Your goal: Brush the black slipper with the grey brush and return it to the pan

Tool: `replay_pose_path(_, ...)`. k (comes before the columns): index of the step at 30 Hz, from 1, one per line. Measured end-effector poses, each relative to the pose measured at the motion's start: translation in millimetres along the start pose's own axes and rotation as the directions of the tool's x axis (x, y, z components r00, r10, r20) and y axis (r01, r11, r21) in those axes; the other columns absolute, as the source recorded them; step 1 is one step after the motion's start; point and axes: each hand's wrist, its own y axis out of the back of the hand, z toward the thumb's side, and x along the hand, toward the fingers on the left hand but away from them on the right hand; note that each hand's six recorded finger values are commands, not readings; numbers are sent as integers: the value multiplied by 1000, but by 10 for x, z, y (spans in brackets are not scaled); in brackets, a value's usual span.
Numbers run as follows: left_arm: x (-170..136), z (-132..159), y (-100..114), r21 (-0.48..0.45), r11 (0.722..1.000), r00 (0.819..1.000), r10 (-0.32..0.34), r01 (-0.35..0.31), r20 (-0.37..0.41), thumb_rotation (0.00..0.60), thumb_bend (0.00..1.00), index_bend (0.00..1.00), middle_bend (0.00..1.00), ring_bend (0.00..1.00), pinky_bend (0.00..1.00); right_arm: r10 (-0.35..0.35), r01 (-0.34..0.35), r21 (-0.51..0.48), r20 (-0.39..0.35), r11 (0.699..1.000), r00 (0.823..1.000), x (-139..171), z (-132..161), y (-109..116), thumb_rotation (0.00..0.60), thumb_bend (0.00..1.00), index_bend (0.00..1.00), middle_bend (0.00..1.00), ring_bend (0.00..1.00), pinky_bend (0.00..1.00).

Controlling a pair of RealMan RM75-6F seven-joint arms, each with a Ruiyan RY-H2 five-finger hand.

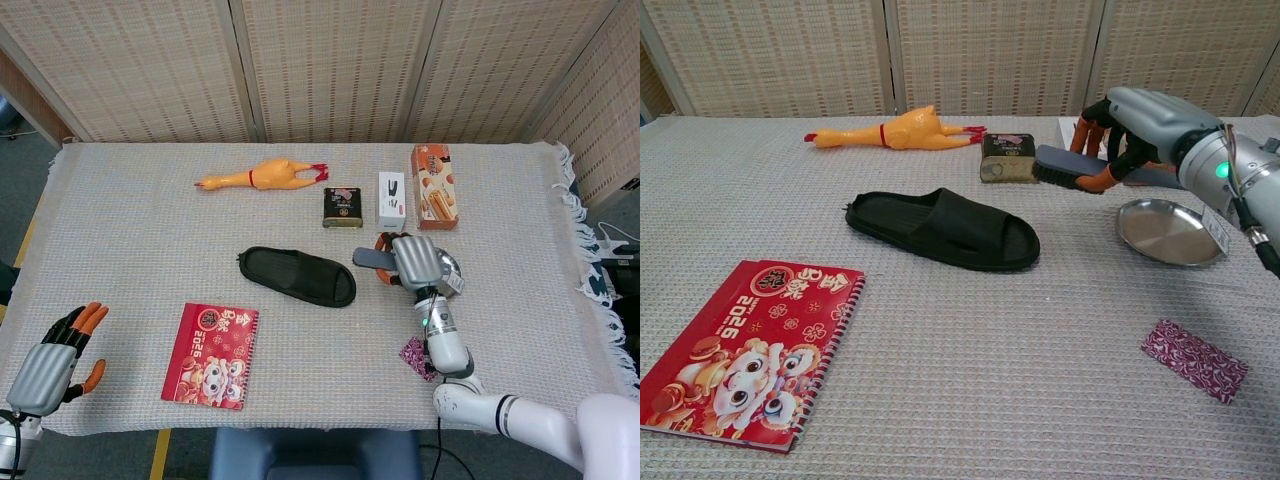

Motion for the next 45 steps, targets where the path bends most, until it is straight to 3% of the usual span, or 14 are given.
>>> replay_pose_path(8,-38,-31,36,-13,1000,1000,5,-5,-1,600,479,0,0,0,125,13,-10,41,-77,999,997,-82,559,-142,600,292,905,615,600,862)
replay_pose_path(29,-110,-34,86,-27,1000,1000,2,-2,12,600,479,0,0,0,126,-4,9,54,-95,998,995,-76,1124,-464,600,292,905,615,600,862)
replay_pose_path(36,-122,-40,93,-28,1000,1000,3,-3,12,600,479,0,0,0,126,1,6,84,-87,996,996,-97,1133,-525,600,292,905,615,600,862)
replay_pose_path(45,-126,0,81,-20,1000,1000,0,1,25,600,479,0,0,0,126,-10,17,130,-53,991,999,-75,878,-515,600,292,905,615,600,862)
